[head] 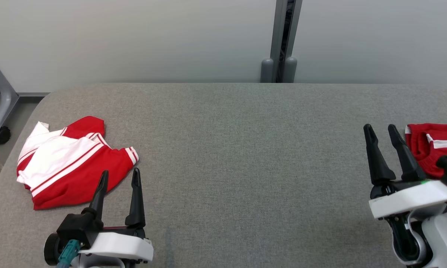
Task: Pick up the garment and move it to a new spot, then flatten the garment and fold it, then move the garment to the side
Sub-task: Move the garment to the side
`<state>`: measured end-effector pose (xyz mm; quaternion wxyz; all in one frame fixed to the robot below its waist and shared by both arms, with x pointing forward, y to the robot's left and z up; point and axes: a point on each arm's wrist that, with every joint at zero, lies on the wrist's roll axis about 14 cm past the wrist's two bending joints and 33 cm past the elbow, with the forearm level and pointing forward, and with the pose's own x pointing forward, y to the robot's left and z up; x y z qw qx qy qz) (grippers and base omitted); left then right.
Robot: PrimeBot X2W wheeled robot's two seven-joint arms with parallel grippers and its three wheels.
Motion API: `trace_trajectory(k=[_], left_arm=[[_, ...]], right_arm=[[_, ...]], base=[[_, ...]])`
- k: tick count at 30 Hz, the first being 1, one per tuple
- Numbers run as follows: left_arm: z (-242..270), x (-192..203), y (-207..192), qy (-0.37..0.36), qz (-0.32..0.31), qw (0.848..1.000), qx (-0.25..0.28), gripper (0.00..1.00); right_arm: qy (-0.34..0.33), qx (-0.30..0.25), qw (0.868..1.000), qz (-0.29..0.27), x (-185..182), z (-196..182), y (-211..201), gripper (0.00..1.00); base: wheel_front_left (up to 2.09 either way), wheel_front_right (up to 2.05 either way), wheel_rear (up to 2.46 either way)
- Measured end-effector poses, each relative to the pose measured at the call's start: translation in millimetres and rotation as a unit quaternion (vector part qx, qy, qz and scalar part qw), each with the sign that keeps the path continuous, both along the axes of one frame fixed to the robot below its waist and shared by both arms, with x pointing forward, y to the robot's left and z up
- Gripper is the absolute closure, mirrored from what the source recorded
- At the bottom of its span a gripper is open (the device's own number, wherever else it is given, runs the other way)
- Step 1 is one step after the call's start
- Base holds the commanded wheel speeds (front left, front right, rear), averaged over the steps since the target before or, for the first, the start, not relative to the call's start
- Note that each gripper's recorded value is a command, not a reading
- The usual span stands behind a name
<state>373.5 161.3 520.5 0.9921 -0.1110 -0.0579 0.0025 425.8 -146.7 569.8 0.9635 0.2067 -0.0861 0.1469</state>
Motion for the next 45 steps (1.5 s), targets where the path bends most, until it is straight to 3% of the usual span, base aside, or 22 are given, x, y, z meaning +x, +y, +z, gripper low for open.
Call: trace_trajectory(k=[4, 8, 18, 45], left_arm=[[-1.0, -2.9, -4.1, 0.001, -0.007, 1.000, 0.000, 0.00], [-4.0, -6.2, -6.5, 0.005, -0.011, 1.000, -0.001, 0.00], [-17.3, -12.8, -9.5, 0.025, -0.019, 0.999, -0.004, 0.00], [-29.9, -16.1, -19.0, 0.044, -0.035, 0.998, 0.000, 0.00]], right_arm=[[-0.014, 0.028, 0.999, -0.026, -22.0, 1.9, -2.7, 0.00], [-0.013, 0.023, 0.998, -0.049, -40.1, -5.8, -5.8, 0.00], [0.029, -0.027, 0.997, -0.070, -72.5, -43.5, 0.0, 0.00], [0.040, -0.056, 0.994, -0.081, -71.2, -53.5, -3.6, 0.00]], base=[[0.00, 0.00, 0.00], [0.00, 0.00, 0.00], [0.00, 0.00, 0.00], [0.00, 0.00, 0.00]])
